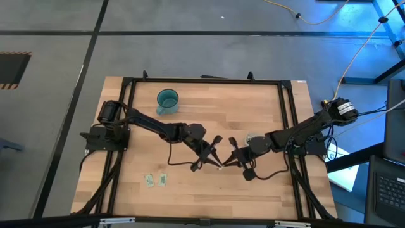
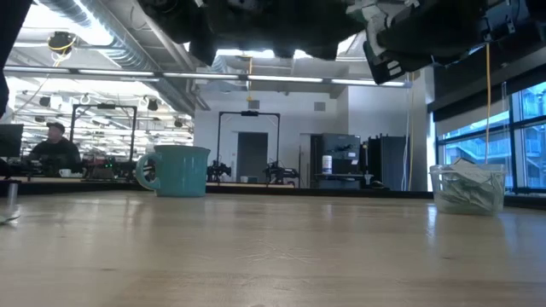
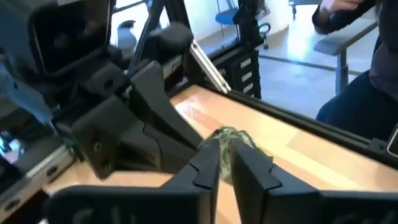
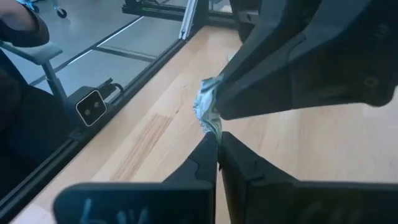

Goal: Pick and place Stevia / Truvia into bins
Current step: Put the truvia packet into the transparent bin

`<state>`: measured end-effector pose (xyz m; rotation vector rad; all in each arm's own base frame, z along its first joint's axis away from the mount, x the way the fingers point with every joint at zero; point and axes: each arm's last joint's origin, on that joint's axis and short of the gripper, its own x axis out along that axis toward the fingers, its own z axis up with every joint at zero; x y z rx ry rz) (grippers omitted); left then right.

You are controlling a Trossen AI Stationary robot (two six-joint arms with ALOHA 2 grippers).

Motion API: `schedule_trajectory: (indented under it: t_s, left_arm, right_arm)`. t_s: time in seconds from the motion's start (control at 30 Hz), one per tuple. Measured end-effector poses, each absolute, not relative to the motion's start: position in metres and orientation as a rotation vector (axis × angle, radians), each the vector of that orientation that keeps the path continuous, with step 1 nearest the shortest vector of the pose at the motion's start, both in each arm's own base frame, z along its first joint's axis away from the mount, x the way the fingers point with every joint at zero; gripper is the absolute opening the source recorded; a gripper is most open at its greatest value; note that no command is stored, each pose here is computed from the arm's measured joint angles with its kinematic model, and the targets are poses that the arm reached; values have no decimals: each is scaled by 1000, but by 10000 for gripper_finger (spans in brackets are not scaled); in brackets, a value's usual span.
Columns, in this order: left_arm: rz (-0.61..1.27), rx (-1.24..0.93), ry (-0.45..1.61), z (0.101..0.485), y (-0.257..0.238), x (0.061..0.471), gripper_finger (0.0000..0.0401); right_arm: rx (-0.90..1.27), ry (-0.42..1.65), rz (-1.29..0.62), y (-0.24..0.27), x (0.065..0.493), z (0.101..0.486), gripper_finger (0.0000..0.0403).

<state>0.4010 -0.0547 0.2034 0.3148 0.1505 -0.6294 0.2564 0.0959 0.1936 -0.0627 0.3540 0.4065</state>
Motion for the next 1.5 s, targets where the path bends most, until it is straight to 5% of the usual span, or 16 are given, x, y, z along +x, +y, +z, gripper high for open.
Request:
schedule_trajectory:
  t_s: [0.33,0.77,1.1,1.5]
  left_arm:
    - [-483,325,409,209,-48,383,106]
    - [-297,138,845,187,-44,359,101]
    - [-303,128,885,184,-49,356,98]
    - [-317,136,884,184,-54,355,97]
  right_arm:
    - [62,555,359,92,246,184,4]
    - [370,888,191,63,191,204,11]
    - [471,1012,-80,33,149,213,11]
    - [508,1070,-235,13,155,203,12]
